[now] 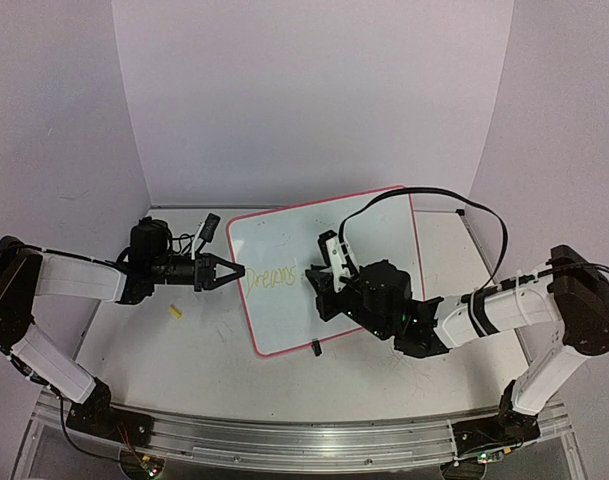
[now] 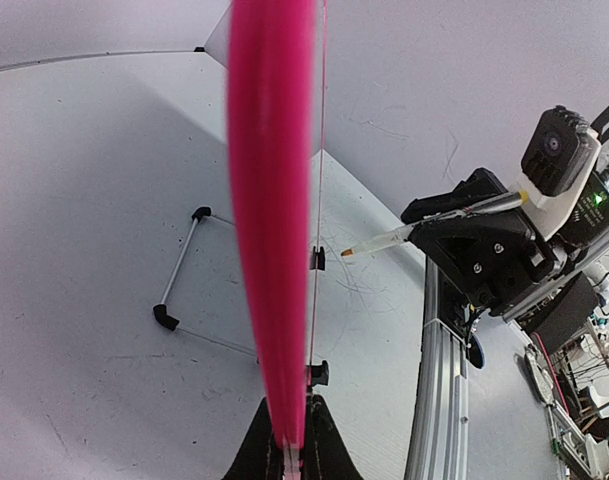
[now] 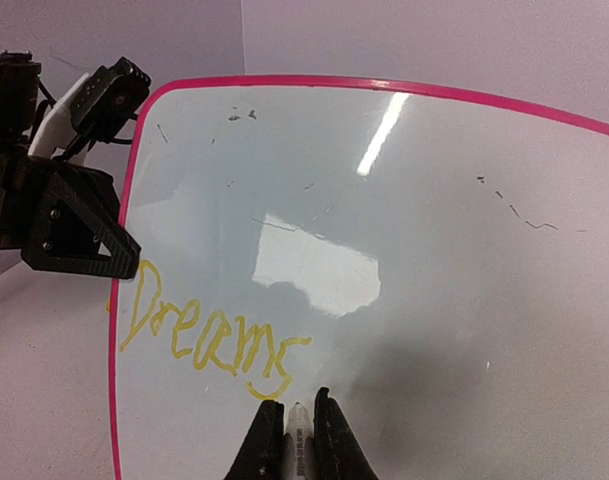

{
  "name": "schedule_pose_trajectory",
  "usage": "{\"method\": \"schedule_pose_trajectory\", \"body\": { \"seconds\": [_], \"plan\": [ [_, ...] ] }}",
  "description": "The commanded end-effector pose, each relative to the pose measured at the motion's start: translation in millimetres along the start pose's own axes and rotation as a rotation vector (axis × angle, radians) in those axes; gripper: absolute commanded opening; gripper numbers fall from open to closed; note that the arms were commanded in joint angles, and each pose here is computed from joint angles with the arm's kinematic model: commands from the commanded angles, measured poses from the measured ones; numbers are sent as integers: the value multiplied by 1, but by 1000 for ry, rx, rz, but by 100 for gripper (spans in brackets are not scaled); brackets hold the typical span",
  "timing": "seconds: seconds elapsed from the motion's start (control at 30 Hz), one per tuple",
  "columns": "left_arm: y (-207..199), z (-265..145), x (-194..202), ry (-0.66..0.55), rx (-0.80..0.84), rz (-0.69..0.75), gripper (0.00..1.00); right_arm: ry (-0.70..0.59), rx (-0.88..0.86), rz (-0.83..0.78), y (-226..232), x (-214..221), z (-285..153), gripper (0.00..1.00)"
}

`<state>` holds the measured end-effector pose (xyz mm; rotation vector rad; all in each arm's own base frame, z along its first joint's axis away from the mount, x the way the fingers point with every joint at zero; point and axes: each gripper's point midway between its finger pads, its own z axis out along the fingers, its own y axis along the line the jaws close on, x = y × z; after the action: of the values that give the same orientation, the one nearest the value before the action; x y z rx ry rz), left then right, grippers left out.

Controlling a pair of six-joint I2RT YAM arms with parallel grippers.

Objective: Write a sentence on the whiteboard

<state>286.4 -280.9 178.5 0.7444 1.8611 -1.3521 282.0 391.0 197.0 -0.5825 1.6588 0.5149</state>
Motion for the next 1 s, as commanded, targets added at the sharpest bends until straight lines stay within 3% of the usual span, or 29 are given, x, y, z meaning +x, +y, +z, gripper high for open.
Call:
{"method": "schedule_pose_trajectory", "body": {
  "seconds": [0.0, 0.97],
  "plan": [
    [-7, 4, -9, -6, -4, 90, 0, -65, 16, 3, -3, -24, 0, 0],
    [-7, 5, -10, -5, -5, 81, 0, -77, 17, -86, 1, -35, 8, 0]
  ]
}}
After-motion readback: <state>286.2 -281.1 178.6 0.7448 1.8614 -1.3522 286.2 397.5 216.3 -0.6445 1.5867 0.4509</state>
